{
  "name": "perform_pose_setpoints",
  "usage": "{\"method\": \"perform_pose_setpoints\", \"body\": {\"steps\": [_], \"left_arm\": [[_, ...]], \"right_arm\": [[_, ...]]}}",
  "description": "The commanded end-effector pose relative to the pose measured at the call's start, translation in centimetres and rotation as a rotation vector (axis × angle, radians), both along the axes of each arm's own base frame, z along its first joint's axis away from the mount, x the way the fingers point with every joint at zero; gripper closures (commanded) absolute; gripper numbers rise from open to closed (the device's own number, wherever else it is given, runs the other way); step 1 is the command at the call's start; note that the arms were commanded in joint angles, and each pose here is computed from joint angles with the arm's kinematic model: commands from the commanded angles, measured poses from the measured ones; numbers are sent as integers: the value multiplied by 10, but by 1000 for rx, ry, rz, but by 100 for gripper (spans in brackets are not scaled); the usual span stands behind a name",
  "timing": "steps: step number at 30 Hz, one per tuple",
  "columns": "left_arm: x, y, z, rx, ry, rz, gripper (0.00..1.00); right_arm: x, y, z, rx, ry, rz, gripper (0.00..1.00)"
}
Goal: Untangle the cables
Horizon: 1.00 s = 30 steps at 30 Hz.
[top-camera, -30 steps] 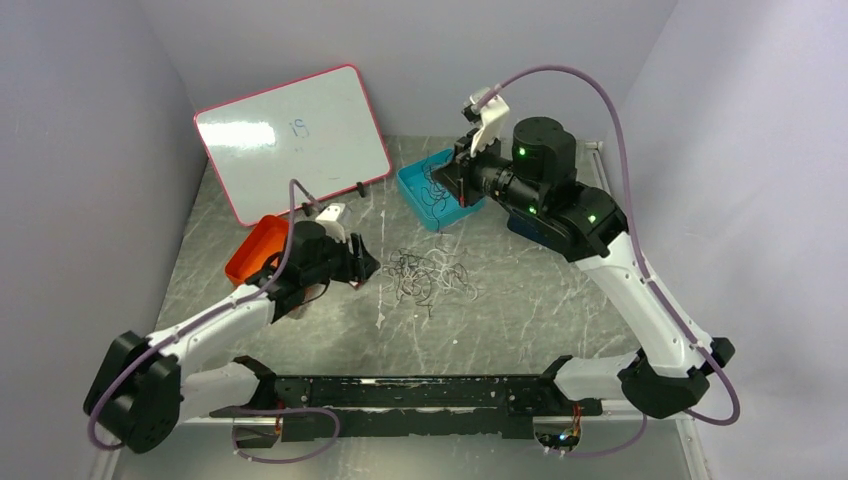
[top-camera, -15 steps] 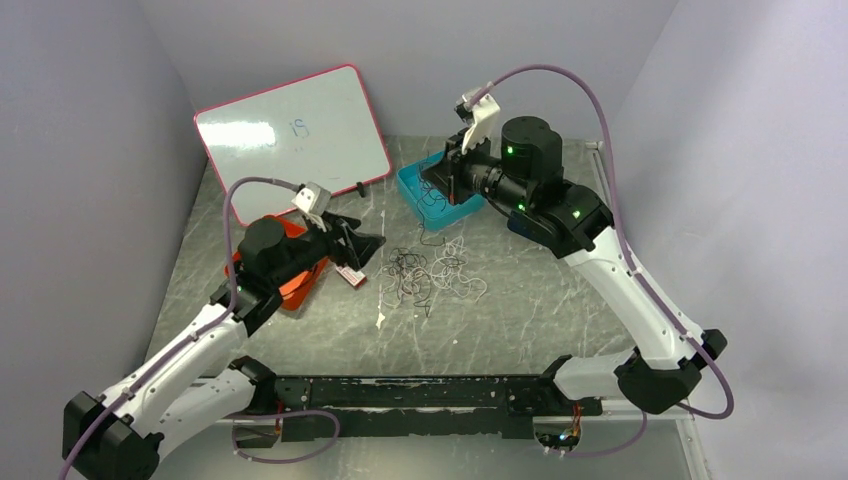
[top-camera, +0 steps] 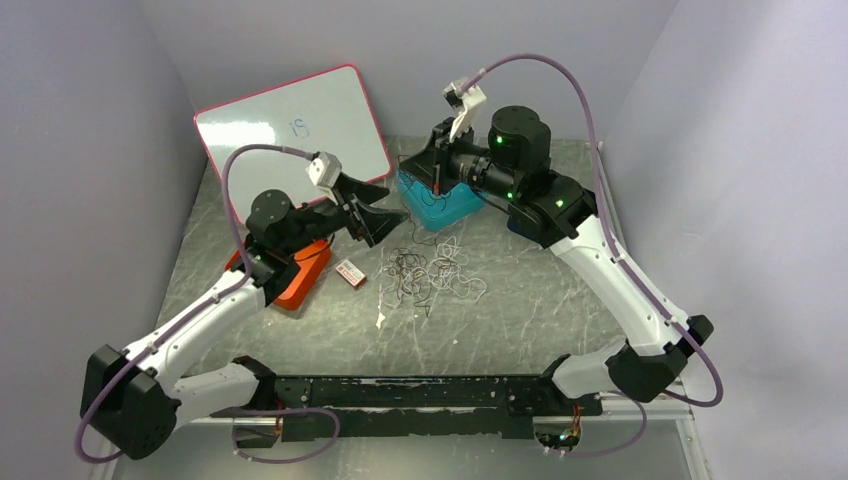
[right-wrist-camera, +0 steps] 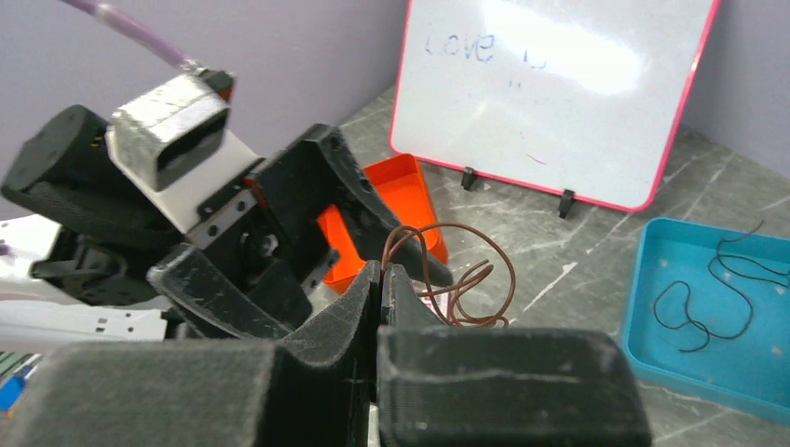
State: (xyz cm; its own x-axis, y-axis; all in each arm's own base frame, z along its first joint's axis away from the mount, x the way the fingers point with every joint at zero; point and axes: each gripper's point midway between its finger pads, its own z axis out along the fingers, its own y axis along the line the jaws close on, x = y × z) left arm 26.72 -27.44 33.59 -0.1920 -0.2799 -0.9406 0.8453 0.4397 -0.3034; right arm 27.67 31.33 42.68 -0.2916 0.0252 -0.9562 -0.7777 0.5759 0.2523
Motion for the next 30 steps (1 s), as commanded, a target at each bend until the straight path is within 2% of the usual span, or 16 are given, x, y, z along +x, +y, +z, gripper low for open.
{"method": "perform_pose_setpoints", "body": {"steps": [1,7,13,20,30], "left_arm": [[-5,-14,26,-59,-67,-93,13],[13,-23,6,-54,-1,-57,17],[23,-45,2,-78,34,-124,34],[12,-67,-5,-55,45,-223,51],[-11,-74,-57,36,140,-253,67]], "right_arm": [[-9,10,31,92,-35,63,100],[-14,16,49,143,-46,99,100],[-17,21,72,181,-72,135,100],[-12,27,110,226,-137,147,100],[-7,20,186,364,-291,100,100]]}}
